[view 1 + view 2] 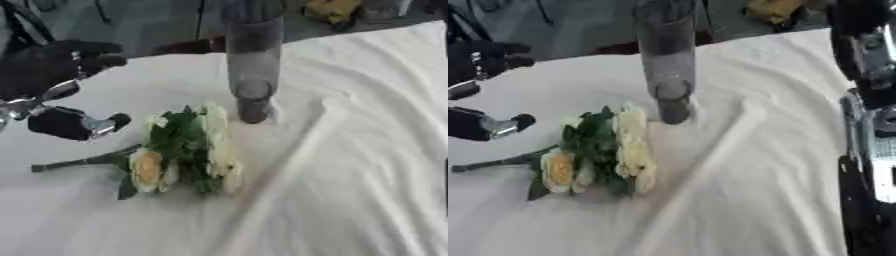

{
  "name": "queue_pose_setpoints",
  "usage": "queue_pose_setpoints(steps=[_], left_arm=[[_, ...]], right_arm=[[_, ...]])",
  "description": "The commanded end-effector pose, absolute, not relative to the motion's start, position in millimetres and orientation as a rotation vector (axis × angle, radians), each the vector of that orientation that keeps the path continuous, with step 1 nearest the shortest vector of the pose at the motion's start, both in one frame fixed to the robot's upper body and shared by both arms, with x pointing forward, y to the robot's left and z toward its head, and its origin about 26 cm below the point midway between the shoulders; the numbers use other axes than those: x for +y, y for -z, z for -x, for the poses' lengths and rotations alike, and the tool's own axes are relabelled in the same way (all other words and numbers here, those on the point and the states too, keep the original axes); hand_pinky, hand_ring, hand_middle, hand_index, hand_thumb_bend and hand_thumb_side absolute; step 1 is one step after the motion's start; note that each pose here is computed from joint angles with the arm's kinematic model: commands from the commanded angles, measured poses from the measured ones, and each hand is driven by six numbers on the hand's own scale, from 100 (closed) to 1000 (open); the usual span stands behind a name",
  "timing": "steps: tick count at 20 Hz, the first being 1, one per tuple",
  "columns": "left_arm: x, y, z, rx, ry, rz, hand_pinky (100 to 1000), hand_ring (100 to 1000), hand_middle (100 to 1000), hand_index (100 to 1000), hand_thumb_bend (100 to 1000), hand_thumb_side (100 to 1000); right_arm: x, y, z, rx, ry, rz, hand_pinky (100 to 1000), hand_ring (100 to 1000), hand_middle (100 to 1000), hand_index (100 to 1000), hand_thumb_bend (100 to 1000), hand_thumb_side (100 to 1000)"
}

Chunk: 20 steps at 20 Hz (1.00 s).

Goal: Arrange flowers into the vase.

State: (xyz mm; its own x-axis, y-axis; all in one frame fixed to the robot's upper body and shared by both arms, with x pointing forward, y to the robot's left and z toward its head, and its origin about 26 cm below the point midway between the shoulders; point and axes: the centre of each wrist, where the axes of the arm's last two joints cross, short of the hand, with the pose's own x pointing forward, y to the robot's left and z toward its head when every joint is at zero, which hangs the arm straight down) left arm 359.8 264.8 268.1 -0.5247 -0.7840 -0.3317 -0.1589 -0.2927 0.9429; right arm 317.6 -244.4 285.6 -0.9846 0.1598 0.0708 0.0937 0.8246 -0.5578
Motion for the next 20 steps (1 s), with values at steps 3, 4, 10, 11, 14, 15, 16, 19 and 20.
queue_pose_setpoints(steps=[3,4,10,11,14,15,16,19,20], left_arm=[[275.6,-287.1,-351.5,-1.386,1.941,-1.227,1000,1000,1000,1000,501,830],[274.7,-289.4,-349.9,-1.376,1.945,-1.221,1000,1000,1000,1000,501,830],[279.5,-283.7,-347.1,-1.195,2.041,-1.194,1000,1000,1000,1000,455,754],[279.7,-282.4,-347.6,-1.16,2.062,-1.196,1000,1000,1000,1000,468,757],[277.9,-281.5,-348.5,-1.083,2.106,-1.201,1000,1000,1000,1000,470,761],[277.1,-281.2,-349.0,-1.063,2.116,-1.195,1000,1000,1000,1000,479,772],[276.4,-280.8,-349.5,-1.046,2.126,-1.185,1000,1000,1000,1000,478,774],[275.0,-279.6,-351.4,-1.008,2.139,-1.141,997,995,1000,1000,483,769],[274.6,-279.3,-352.3,-1.002,2.138,-1.128,997,995,1000,1000,483,769]], right_arm=[[-242.0,-294.2,-314.8,-2.923,-0.895,0.202,793,839,787,926,238,1000],[-242.1,-294.2,-314.8,-2.923,-0.895,0.202,793,839,787,926,238,1000],[-242.0,-295.8,-315.2,-2.93,-0.894,0.206,794,835,782,926,240,1000],[-241.9,-296.0,-315.3,-2.931,-0.894,0.205,795,835,782,926,240,1000],[-241.9,-296.1,-315.5,-2.932,-0.893,0.204,795,835,782,926,241,1000],[-241.9,-296.0,-315.5,-2.932,-0.893,0.204,795,835,781,926,241,1000],[-242.1,-296.0,-315.5,-2.931,-0.892,0.204,795,835,781,926,241,1000],[-242.4,-296.2,-315.6,-2.932,-0.891,0.205,795,835,781,926,241,1000],[-242.5,-296.2,-315.6,-2.932,-0.891,0.205,795,835,781,926,241,1000]])
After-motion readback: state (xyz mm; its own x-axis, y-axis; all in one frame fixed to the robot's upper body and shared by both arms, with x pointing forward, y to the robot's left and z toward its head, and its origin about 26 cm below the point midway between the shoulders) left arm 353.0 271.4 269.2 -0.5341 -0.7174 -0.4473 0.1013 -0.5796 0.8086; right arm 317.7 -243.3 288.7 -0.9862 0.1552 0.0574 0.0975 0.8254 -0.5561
